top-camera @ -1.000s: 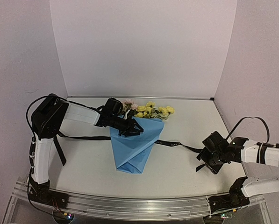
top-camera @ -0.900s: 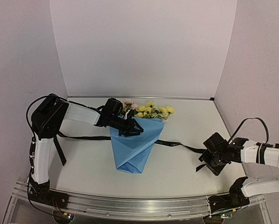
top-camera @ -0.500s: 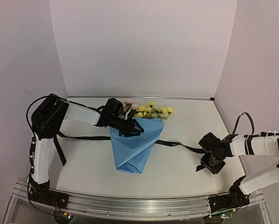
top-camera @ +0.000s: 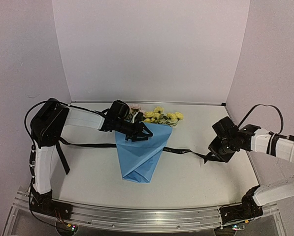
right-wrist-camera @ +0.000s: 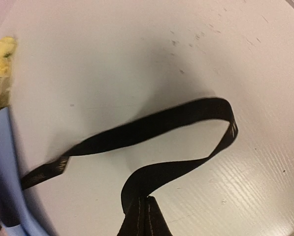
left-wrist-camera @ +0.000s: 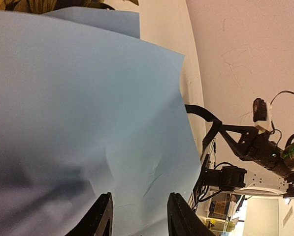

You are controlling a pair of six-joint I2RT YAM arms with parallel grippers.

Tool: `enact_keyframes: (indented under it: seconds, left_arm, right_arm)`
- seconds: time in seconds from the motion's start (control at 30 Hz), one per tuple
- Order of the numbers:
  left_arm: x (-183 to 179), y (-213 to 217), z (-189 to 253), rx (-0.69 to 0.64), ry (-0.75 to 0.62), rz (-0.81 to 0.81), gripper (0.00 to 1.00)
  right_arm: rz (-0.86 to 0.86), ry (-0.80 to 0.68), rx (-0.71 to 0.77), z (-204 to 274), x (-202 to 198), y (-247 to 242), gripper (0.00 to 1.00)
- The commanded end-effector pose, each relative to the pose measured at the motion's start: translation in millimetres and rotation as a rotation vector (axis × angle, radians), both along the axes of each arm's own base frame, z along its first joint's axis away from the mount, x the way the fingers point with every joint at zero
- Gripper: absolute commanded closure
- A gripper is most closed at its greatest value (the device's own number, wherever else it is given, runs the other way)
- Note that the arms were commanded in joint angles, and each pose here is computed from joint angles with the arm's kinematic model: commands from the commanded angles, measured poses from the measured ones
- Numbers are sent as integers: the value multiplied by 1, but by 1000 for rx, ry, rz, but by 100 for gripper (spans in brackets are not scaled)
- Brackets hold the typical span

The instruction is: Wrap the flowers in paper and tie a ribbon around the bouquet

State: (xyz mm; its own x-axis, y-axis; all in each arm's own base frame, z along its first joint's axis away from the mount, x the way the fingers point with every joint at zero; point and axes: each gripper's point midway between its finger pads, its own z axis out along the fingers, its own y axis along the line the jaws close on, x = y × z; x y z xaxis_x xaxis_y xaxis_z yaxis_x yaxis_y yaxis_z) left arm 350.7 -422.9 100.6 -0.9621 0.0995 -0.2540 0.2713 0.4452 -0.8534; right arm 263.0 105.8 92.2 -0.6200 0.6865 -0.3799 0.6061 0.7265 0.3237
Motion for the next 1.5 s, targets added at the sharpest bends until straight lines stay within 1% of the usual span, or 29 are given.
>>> enact_keyframes:
  seconds: [0.0,0.23,0.37,0.47,0.53,0.6,0.67,0.73,0.77,0.87,0.9,0.97,1.07,1.13,1.2,1.27,1.37,1.47]
  left_arm:
    - [8,-8,54,-73,-110,-9,60]
    - [1,-8,49,-91,-70,-24,65]
    - [-3,6,56,-84,-89,9,65]
    - [2,25,62,-71,-105,74,63]
    - [11,51,71,-53,-123,162,61]
    - [18,83,66,-7,-118,269,60]
    - [26,126,69,44,-124,408,57]
    - [28,170,59,134,-103,546,56]
    - [27,193,53,179,-90,613,55]
    - [23,255,44,263,-61,798,52]
    - [16,273,36,308,-37,845,51]
    - [7,310,30,374,-13,964,47]
    - [-11,357,19,471,30,1121,44]
    - [-22,382,19,559,24,1214,43]
    - [-37,412,18,683,18,1331,41]
    - [-52,434,15,766,17,1430,42]
    - [-62,446,7,816,39,1488,43]
    - [-70,455,-11,893,86,1514,42]
  right_arm:
    - [97,-94,38,54,16,21,100]
    - [271,-167,143,111,39,84,100]
    - [356,-218,182,146,56,126,100]
    - [420,-240,240,167,63,161,100]
    - [463,-239,279,173,66,185,100]
    - [506,-242,315,181,71,212,100]
    - [549,-240,353,188,76,237,100]
    - [583,-243,383,193,87,263,100]
    - [598,-243,399,195,92,274,100]
    - [625,-245,425,192,109,302,100]
    - [632,-239,433,188,116,312,100]
    - [651,-218,452,177,121,327,100]
    - [686,-199,487,160,126,350,100]
    - [721,-212,519,155,128,364,100]
    - [760,-223,541,148,130,378,100]
    - [795,-234,552,141,133,388,100]
    - [836,-235,554,126,136,400,100]
    - [868,-220,587,110,137,411,100]
